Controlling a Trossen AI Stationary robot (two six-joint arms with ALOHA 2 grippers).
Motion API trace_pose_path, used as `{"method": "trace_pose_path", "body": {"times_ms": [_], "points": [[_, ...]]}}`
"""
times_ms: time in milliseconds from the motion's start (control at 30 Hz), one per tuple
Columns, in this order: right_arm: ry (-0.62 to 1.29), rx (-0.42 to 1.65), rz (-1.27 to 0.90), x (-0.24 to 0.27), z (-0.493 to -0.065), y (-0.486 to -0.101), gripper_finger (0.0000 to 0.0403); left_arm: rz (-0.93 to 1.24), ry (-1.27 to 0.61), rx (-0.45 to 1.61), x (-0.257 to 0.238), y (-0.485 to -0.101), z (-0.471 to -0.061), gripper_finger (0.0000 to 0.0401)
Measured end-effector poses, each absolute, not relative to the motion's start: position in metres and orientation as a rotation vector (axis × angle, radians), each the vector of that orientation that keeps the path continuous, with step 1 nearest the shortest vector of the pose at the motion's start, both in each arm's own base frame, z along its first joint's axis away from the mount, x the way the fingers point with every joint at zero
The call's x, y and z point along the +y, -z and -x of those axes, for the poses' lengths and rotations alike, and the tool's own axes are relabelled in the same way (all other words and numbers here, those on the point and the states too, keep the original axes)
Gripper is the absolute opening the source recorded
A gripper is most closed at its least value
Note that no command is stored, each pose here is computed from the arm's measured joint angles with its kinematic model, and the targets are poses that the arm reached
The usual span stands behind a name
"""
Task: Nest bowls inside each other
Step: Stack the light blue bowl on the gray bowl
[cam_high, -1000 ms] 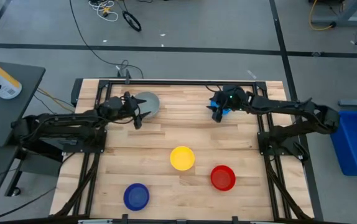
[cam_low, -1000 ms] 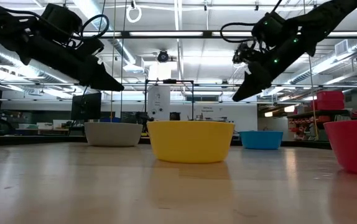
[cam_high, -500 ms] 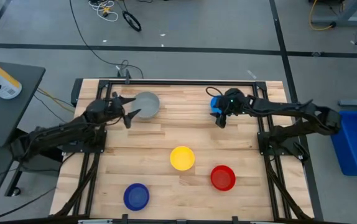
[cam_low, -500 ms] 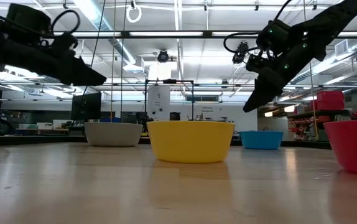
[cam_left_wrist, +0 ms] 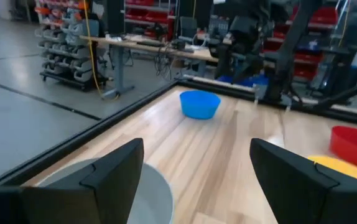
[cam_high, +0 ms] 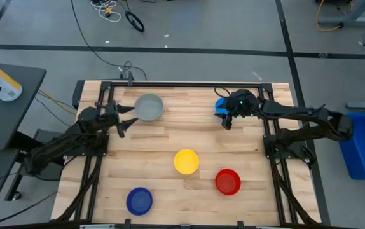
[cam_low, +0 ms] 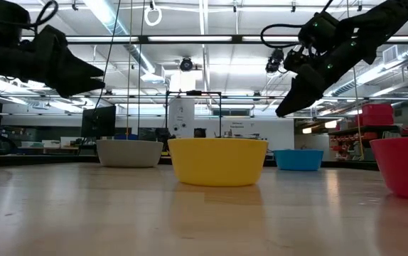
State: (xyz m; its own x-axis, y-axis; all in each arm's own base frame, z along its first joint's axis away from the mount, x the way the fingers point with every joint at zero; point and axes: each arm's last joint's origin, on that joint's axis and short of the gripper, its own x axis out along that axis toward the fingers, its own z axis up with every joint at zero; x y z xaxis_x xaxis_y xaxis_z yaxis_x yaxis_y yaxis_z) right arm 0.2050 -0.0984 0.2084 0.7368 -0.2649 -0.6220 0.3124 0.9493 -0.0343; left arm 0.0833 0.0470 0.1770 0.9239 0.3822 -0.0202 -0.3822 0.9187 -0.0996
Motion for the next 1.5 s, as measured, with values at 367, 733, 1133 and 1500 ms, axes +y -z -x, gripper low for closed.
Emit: {"method": "trace_pose_path", "body": {"times_ms": [367,733,1133,1500], "points": [[0.274,0.651,-0.066,-0.086,-0.211,-0.21,0.0209,0.158,-0.42,-0.175,0.045,-0.179,-0.085,0.0304],[0.268,0.642,-0.063,-0.085,-0.212,-0.211,0.0207,0.167,-0.402,-0.068,0.038,-0.169,-0.09,0.0304],[0.276,0.747,-0.141,-0.082,-0.205,-0.198,0.0209,0.17,-0.365,-0.059,0.034,-0.168,-0.091,0.0304],[0.339,0.756,-0.186,-0.089,-0.195,-0.17,0.0217,0.175,-0.364,-0.057,0.034,-0.168,-0.091,0.0304]]}}
